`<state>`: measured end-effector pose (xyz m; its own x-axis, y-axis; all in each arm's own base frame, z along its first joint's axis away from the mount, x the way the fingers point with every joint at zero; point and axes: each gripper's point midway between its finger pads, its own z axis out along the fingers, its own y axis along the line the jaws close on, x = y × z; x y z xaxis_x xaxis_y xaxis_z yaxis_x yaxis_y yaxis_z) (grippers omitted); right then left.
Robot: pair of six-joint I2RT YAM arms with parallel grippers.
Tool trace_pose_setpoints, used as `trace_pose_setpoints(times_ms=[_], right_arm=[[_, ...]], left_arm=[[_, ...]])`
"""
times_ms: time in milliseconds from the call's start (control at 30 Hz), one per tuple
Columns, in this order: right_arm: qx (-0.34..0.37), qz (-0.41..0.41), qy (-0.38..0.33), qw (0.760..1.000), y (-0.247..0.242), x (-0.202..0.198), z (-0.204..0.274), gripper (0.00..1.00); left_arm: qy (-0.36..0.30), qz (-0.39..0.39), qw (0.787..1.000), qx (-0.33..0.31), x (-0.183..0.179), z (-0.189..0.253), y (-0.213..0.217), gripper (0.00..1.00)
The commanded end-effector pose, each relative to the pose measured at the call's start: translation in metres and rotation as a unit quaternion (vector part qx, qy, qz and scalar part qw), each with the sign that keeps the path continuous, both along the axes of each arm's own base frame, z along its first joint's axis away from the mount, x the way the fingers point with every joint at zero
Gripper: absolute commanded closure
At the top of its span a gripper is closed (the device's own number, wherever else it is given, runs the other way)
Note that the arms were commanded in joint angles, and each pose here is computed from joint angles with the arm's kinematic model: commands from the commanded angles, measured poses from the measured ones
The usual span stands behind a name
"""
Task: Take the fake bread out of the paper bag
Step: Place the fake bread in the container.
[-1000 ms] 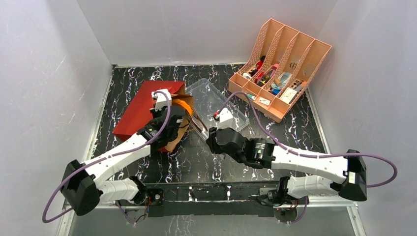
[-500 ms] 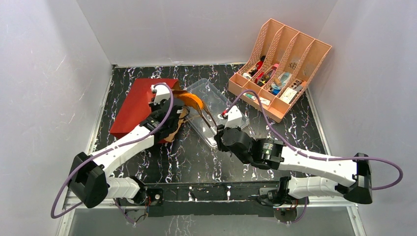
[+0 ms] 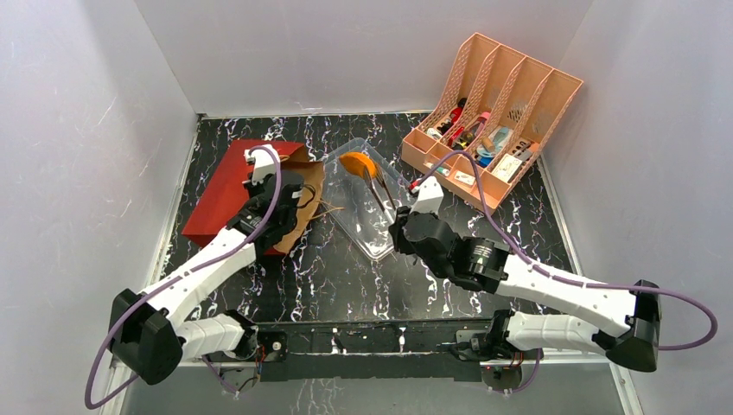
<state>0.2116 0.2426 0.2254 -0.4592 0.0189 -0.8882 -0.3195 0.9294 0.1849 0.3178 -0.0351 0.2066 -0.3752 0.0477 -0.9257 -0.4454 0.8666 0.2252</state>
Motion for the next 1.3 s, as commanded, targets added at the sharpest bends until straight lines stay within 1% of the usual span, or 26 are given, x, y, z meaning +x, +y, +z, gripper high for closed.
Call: trace_pose_setpoints(times_ms=[0, 233, 600, 933, 1133, 1200, 1267], right_arm=[[0.054, -0.024, -0.014, 0.998, -0.001, 0.02, 0.007, 1.0], [0.052, -0.034, 0.02, 0.998, -0.013, 0.035, -0.036, 1.0], [0.053, -0.049, 0.063, 0.995, -0.028, 0.058, -0.08, 1.0], [0.046, -0.058, 0.083, 0.994, -0.035, 0.085, -0.106, 1.0], [0.037, -0.061, 0.087, 0.994, -0.039, 0.091, -0.113, 1.0], [0.039, -0.06, 0.085, 0.994, -0.04, 0.09, -0.112, 0.94], [0.042, -0.056, 0.084, 0.994, -0.039, 0.088, -0.11, 0.86]], left_arm=[[-0.005, 0.008, 1.0, 0.007, -0.008, 0.01, 0.011, 1.0], [-0.012, -0.004, 1.0, -0.01, -0.015, 0.011, 0.011, 1.0], [-0.023, -0.012, 0.999, -0.034, -0.021, 0.017, 0.01, 1.0], [-0.028, -0.016, 0.999, -0.042, -0.023, 0.018, 0.01, 1.0], [-0.028, -0.017, 0.999, -0.042, -0.022, 0.017, 0.009, 1.0], [-0.029, -0.018, 0.999, -0.043, -0.021, 0.017, 0.009, 1.0], [-0.027, -0.018, 0.999, -0.042, -0.021, 0.016, 0.008, 1.0]])
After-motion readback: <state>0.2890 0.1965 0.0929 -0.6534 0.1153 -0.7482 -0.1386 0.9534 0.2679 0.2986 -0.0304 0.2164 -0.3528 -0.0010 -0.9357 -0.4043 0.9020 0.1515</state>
